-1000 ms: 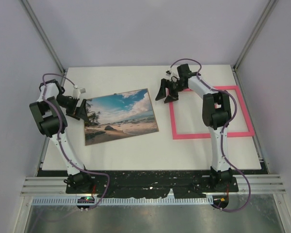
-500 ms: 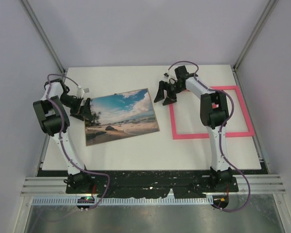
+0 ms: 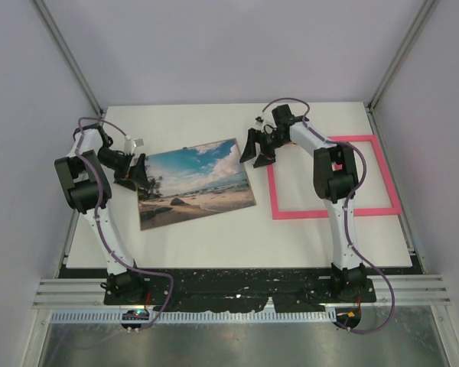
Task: Take the photo out of the frame
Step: Pick up the photo frame from the center of the board.
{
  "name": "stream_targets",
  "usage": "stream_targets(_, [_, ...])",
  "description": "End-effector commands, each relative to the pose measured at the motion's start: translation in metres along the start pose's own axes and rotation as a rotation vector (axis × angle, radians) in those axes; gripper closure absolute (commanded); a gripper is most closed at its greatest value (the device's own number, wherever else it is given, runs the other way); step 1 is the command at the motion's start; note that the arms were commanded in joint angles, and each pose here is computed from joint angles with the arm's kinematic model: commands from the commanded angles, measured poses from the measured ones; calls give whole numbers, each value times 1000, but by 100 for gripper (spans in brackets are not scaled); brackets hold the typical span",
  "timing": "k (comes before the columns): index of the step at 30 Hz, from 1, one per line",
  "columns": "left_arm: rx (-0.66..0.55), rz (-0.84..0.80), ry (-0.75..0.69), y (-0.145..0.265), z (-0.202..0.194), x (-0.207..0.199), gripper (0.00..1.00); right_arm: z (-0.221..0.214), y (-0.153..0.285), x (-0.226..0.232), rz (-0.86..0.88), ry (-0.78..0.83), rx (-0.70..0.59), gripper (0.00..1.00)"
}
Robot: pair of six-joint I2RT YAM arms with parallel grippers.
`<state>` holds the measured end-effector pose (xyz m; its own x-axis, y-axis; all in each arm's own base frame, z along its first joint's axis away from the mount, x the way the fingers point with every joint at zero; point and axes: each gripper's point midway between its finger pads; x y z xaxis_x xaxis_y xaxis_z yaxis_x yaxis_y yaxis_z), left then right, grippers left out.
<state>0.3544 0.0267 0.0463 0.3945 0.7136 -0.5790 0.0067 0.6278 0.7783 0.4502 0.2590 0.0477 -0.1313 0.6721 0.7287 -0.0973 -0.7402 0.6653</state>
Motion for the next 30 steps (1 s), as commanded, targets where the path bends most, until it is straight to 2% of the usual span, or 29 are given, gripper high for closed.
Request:
stream_targets(1, [124, -173, 156, 0, -28, -45, 0, -12, -20, 19, 27, 18, 52, 21])
stream_targets(10, [123, -168, 161, 0, -26, -44, 0, -24, -34, 28, 91, -14, 101, 21])
stream_targets(17, [132, -175, 157, -4, -25, -49, 0, -31, -26, 64, 320, -39, 166, 21])
stream_targets(22, [129, -183, 159, -6, -24, -51, 0, -33, -5, 99, 528, 9, 218, 23])
stream_targets(30, [126, -186, 158, -6, -25, -52, 0, -35, 30, 140, 671, 147, 222, 25])
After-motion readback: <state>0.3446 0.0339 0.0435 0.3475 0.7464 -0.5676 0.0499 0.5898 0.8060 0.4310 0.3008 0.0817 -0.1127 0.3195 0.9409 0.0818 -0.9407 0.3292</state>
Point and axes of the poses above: each gripper's point midway between its finger pads, its own y axis back along the fingers, its own x axis along the line the jaws close on, z = x × y, and after that the axes turned 6 degrees about -y, right-handed
